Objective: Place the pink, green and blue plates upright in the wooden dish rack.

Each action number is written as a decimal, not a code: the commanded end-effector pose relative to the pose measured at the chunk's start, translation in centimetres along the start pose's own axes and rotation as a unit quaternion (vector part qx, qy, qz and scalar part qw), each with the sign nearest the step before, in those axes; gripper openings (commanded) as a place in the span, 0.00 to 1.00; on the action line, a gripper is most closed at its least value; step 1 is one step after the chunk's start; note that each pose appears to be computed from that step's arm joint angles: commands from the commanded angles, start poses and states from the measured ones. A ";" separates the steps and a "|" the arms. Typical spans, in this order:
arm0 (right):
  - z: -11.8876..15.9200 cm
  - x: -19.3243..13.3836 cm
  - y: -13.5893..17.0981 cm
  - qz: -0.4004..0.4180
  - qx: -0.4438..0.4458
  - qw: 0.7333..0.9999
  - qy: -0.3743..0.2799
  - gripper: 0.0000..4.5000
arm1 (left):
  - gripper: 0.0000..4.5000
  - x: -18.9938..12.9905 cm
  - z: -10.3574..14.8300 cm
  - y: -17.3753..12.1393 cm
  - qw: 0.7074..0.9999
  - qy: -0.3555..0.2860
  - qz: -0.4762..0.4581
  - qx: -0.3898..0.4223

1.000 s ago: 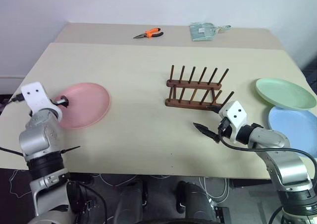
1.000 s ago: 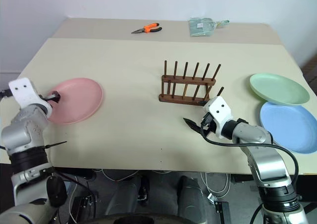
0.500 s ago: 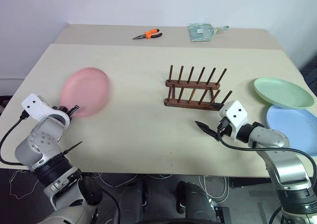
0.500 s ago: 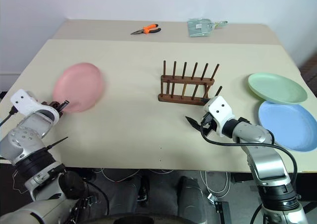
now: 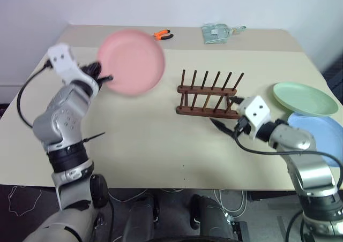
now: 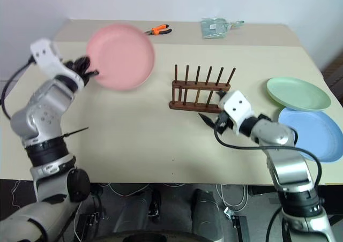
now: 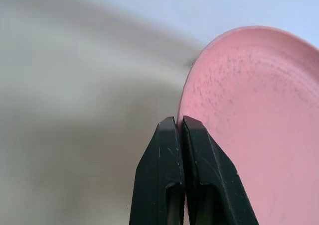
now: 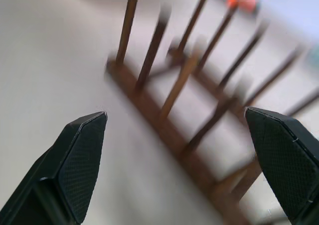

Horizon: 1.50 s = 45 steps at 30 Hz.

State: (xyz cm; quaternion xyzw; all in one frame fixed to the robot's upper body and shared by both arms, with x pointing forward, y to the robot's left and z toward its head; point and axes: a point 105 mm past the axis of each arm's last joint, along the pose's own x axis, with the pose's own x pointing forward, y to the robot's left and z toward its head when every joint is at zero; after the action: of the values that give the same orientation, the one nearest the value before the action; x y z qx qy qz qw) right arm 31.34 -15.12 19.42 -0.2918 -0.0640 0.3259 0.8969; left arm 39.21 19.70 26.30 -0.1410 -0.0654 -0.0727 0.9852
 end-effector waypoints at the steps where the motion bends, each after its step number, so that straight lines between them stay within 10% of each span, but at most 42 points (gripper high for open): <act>1: 3.7 0.4 -0.2 -0.002 -0.082 0.995 -0.049 1.00 | 0.00 0.3 2.6 -4.4 0.996 -0.044 -0.075 0.034; 12: 6.6 4.0 -0.4 -0.037 -0.319 0.945 -0.057 1.00 | 0.00 0.6 1.8 -12.4 0.983 -0.025 -0.175 0.057; 15: 6.0 4.6 0.2 -0.031 -0.346 0.937 -0.048 0.81 | 0.00 0.4 1.2 -13.2 0.981 -0.016 -0.184 0.053; 22: 4.8 4.7 -0.3 -0.051 -0.382 0.922 -0.035 0.02 | 0.00 0.1 0.6 -13.5 0.981 0.000 -0.194 0.007; 27: 5.1 3.9 -1.5 -0.091 -0.380 0.920 -0.044 0.00 | 0.42 0.3 4.4 -11.7 0.980 -0.081 -0.161 -0.080; 29: 5.8 3.0 -2.6 -0.117 -0.337 0.932 -0.061 0.00 | 0.62 0.7 5.0 -9.6 0.987 -0.101 -0.117 -0.042; 34: 7.7 -0.3 -5.5 -0.163 -0.047 0.972 -0.164 0.00 | 0.62 0.9 1.3 -6.7 0.984 -0.062 -0.104 0.134; 39: 7.2 -3.6 -7.5 -0.183 0.256 0.916 -0.248 0.00 | 0.62 -2.9 -4.8 -9.3 0.929 0.007 -0.298 0.219; 45: 5.2 -4.6 -6.6 -0.186 0.350 0.891 -0.220 0.00 | 0.62 -7.6 -8.2 -12.7 0.868 0.054 -0.448 0.209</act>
State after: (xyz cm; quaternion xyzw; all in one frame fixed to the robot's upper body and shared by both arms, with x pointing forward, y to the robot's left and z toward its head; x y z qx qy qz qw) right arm 30.88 -19.52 26.18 0.1308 -0.1632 0.2066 0.9558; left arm 31.92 7.11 19.62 0.1053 -0.0528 -0.4688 0.8754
